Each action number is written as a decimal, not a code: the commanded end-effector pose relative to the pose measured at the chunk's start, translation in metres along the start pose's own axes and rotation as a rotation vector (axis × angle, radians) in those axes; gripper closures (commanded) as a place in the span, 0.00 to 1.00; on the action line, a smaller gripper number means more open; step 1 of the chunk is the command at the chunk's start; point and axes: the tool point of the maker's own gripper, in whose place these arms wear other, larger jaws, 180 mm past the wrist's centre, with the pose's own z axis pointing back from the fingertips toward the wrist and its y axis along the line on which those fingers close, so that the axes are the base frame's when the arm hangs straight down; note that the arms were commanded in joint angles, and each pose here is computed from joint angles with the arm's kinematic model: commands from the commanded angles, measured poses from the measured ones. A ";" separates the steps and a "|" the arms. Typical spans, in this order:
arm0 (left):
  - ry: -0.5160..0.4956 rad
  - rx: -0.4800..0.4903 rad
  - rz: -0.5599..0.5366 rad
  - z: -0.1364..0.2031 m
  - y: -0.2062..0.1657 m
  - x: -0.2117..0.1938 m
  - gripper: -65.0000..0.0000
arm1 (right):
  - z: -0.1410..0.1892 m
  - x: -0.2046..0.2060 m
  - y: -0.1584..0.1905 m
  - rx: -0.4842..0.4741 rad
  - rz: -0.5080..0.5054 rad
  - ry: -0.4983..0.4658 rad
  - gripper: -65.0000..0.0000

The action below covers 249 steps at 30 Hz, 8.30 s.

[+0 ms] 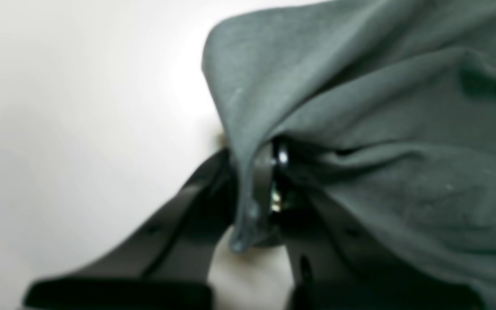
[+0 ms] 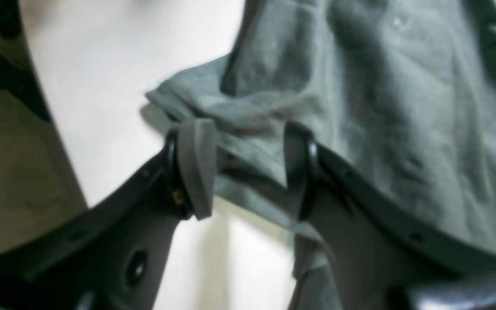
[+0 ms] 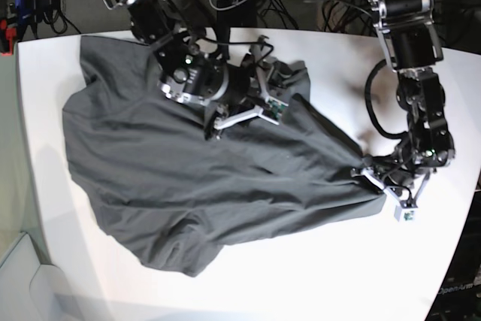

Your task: Layout the t-shirt on the table in an organized manner, then fold the t-shirt properly

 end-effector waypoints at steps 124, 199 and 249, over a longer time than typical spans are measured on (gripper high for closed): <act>0.118 -0.065 -0.229 -0.062 -0.057 0.005 0.16 | -0.044 -0.063 0.110 0.263 -0.194 0.036 1.00; 0.006 0.254 -0.324 -0.043 0.091 0.048 0.15 | -0.042 -0.071 0.092 0.235 -0.167 0.055 1.00; 0.039 0.183 -0.342 -0.057 0.044 0.038 0.16 | -0.038 -0.082 0.085 0.223 -0.156 0.077 1.00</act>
